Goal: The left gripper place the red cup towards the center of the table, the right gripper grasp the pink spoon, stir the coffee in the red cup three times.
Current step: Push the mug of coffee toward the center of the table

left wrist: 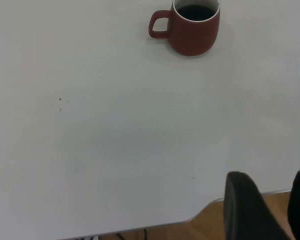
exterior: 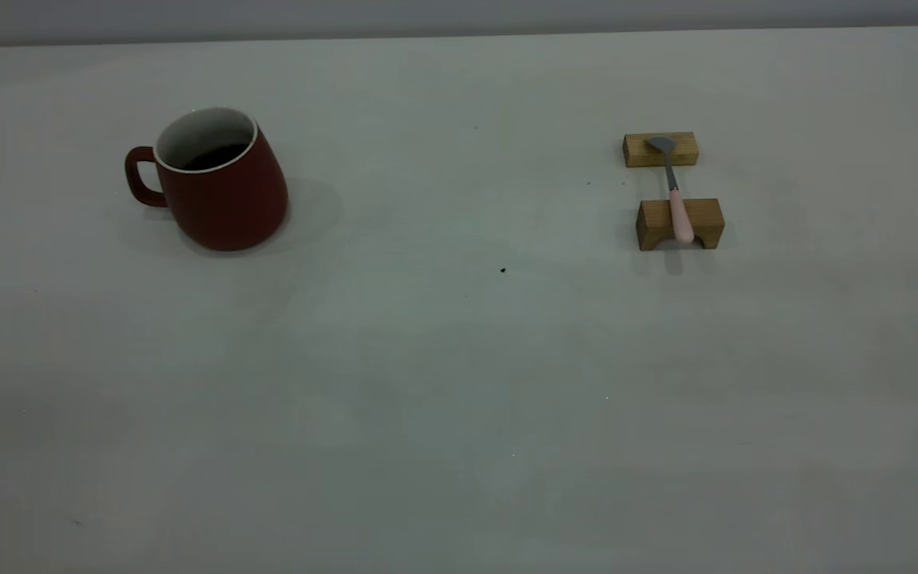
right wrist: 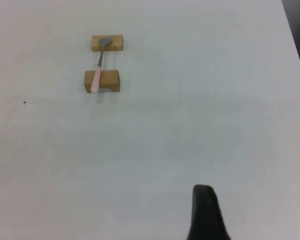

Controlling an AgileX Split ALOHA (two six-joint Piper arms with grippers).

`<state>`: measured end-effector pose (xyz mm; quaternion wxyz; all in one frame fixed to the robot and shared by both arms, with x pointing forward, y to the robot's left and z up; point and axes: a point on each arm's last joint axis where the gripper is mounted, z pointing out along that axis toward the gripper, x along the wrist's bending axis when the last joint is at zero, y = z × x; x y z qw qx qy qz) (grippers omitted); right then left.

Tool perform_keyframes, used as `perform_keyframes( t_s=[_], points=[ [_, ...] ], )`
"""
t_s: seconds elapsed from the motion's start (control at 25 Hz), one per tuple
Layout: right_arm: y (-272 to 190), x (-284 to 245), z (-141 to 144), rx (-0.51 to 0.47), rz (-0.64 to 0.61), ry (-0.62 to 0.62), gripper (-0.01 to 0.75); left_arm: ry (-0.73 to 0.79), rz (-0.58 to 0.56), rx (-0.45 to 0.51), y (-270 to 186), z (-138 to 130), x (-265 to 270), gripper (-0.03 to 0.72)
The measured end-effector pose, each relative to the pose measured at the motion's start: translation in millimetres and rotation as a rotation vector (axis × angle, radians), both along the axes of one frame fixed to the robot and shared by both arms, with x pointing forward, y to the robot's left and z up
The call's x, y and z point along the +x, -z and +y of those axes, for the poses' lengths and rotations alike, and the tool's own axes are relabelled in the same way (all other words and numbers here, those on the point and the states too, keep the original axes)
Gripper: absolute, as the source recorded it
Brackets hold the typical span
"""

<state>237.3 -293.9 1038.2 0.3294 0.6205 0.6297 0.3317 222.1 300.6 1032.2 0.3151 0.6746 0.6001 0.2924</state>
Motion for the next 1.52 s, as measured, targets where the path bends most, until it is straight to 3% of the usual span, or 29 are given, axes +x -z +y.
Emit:
perform_keyframes(
  t_s=[1.04,1.28,1.52],
  points=[
    [0.0,0.0,0.0,0.0,0.0,0.0,0.555,0.0,0.006,0.0,-2.8,-0.1,1.8,0.287],
    [0.0,0.0,0.0,0.0,0.0,0.0,0.555,0.008,0.112,0.018,-48.7,-2.5,37.5,0.287],
    [0.0,0.0,0.0,0.0,0.0,0.0,0.555,0.09,0.301,0.127,-66.8,-6.3,116.7,0.287]
  ],
)
